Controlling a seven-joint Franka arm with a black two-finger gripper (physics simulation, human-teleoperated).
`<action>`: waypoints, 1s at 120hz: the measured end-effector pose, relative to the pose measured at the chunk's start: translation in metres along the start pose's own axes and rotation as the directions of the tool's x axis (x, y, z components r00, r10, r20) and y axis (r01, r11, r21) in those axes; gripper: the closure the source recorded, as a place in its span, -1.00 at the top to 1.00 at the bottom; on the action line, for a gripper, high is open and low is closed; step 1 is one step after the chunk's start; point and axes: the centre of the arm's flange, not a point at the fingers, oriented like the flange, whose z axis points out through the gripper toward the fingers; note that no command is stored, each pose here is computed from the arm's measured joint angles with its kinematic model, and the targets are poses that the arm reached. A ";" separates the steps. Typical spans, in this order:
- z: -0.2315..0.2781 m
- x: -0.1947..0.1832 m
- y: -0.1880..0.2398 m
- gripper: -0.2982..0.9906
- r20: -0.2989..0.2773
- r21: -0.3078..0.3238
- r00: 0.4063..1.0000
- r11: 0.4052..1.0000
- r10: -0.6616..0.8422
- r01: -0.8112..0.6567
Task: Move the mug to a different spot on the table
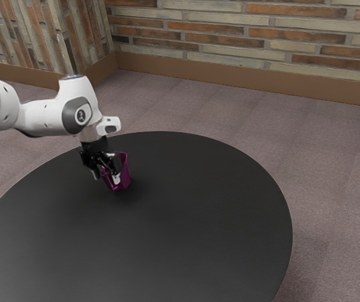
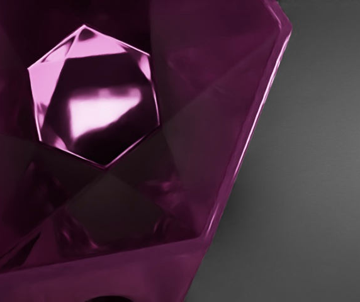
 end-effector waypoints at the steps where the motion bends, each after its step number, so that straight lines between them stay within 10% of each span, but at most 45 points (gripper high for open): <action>1: 0.000 0.000 -0.001 0.38 -0.001 0.001 1.000 1.000 0.000 0.000; 71: 0.027 -0.001 -0.011 -0.22 -0.076 0.005 0.997 1.000 0.003 -0.003; 120: 0.008 -0.001 -0.015 -0.39 -0.272 0.088 0.962 0.996 0.006 0.019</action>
